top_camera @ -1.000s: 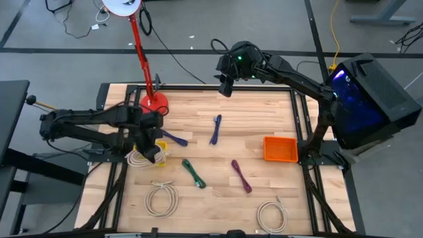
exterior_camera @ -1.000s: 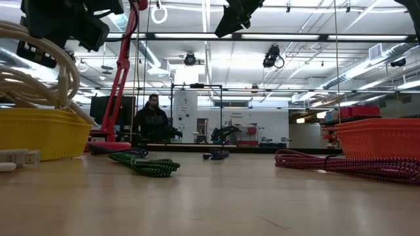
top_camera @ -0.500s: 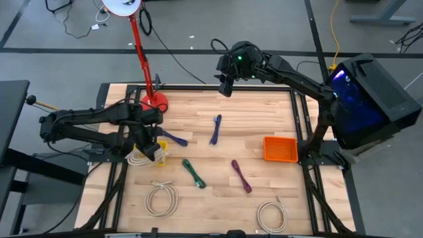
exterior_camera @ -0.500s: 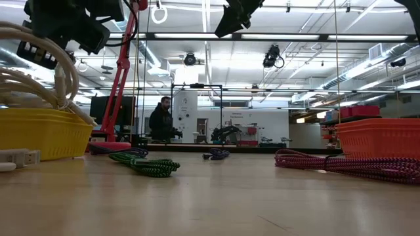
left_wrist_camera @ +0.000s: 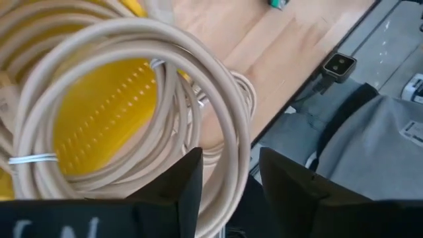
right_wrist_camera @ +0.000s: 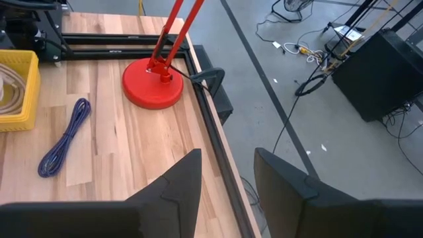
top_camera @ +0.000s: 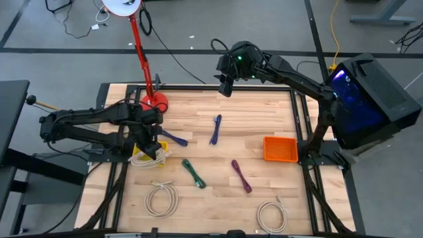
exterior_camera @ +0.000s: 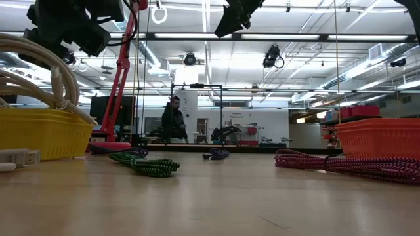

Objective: Pick & Place USB Port
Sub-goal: Put the light brown HDMI cable into the yellow bin

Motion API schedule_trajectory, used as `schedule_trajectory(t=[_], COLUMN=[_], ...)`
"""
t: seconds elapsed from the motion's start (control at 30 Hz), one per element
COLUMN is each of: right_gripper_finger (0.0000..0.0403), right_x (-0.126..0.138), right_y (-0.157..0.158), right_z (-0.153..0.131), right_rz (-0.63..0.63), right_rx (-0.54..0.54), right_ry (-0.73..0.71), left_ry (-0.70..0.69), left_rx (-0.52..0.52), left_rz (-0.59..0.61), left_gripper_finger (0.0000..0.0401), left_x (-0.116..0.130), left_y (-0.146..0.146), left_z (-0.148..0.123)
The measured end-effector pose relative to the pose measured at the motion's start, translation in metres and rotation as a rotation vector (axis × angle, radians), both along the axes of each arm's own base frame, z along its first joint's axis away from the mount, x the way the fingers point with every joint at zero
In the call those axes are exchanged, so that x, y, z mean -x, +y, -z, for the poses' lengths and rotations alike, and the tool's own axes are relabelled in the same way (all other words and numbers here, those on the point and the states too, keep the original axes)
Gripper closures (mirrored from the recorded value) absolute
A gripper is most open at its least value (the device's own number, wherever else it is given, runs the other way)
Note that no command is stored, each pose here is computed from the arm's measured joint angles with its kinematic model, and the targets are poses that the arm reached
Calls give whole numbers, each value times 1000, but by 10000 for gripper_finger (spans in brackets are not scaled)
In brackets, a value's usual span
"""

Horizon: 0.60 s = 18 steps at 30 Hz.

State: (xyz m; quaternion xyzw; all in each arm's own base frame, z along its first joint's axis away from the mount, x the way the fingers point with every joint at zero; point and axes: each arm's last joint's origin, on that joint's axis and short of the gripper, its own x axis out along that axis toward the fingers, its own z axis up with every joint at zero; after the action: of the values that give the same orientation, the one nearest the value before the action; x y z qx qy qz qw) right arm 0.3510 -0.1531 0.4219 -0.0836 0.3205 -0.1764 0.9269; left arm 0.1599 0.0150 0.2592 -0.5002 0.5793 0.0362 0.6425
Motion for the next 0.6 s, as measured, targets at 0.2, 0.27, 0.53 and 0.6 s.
schedule_trajectory(t=[0.2, 0.27, 0.53, 0.6], right_gripper_finger=[262, 262, 262, 262], right_x=[0, 0, 0, 0], right_y=[0, 0, 0, 0], right_z=[0, 0, 0, 0], right_rz=[0, 0, 0, 0], right_rx=[0, 0, 0, 0], right_ry=[0, 0, 0, 0], left_ry=[-1, -3, 6, 29], left_rx=[-1, 0, -22, -33], left_rz=[1, 2, -3, -6], left_gripper_finger=[264, 266, 266, 266], left_x=[0, 0, 0, 2], left_y=[0, 0, 1, 1], left_z=[0, 0, 0, 1])
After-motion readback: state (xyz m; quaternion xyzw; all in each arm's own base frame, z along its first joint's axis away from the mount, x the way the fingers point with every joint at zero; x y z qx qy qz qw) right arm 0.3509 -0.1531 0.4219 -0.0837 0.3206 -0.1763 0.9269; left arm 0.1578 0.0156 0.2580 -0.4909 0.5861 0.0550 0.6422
